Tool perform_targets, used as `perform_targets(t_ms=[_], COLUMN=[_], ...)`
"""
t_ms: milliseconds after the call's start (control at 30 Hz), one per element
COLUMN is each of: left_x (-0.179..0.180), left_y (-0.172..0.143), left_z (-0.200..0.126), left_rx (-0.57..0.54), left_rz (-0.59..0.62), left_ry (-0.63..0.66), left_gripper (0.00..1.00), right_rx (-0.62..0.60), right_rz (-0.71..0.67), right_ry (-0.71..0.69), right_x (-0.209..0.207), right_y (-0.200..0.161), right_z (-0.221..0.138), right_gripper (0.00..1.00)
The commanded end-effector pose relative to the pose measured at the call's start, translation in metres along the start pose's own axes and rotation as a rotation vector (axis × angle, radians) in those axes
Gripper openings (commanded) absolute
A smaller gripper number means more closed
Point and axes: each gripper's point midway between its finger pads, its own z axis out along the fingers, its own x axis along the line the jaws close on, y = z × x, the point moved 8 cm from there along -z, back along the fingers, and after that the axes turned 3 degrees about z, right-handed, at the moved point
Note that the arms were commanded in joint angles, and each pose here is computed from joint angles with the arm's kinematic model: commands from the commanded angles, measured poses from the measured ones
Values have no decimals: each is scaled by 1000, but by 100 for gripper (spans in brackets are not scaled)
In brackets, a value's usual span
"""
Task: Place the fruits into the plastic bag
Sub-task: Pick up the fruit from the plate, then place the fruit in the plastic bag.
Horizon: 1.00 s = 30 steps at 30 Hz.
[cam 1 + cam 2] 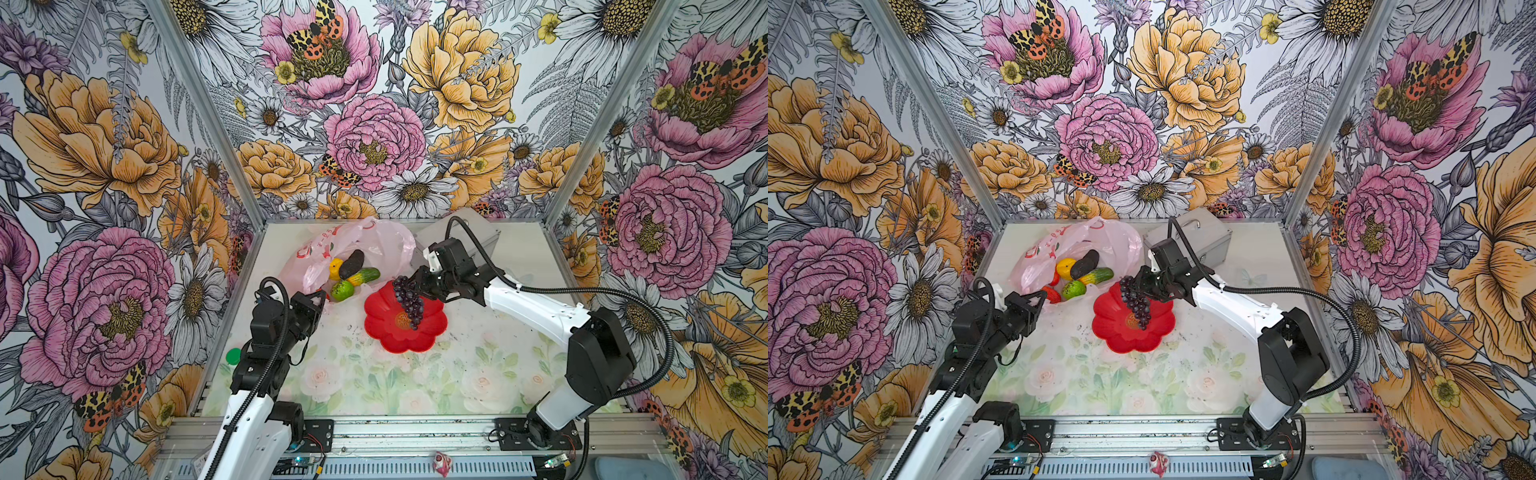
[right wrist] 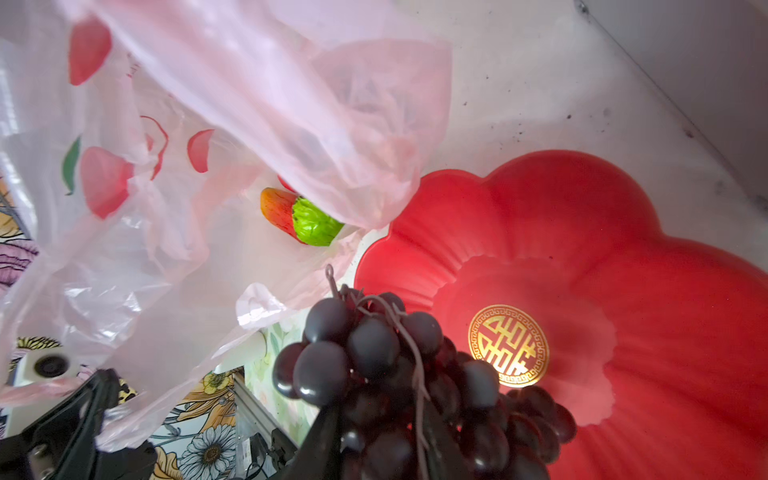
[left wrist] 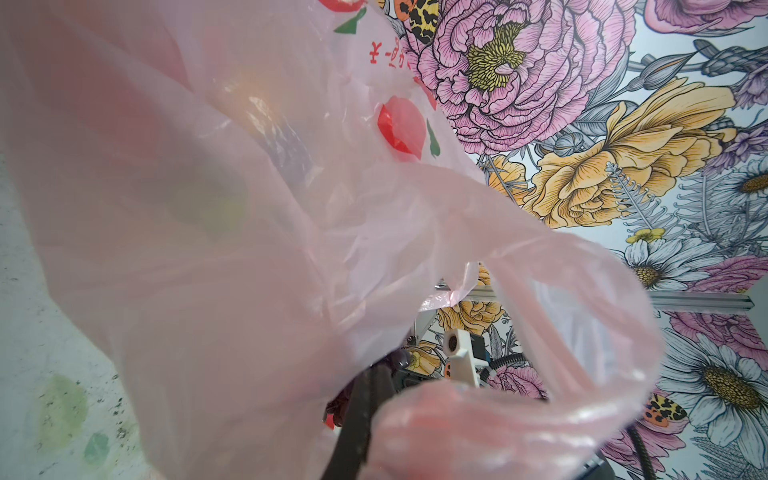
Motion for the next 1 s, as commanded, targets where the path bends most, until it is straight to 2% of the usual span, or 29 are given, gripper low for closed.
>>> perform_targets(t_ms=[0, 300, 500, 733, 967], left_x=[-11, -13, -17, -24, -32], left_y=[1, -5, -11, -23, -16], left_z=[2, 13, 15, 14, 10], left_rx=[-4, 25, 41, 61, 25], left_rz=[13, 28, 36, 42, -19], left_ry=[-32, -35, -39, -47, -70], left_gripper=[0, 0, 0, 0, 0], right_rx=[-59, -136, -177, -211, -156], right_rz=[-67, -134, -165, -207, -213], right_ry=[151, 321, 404, 439, 433], right_x=[43, 110, 151, 177, 167], right_y=[11, 27, 43, 77, 92], right_z=[-31, -72, -82, -51, 10], right_gripper=[30, 30, 29, 28, 28])
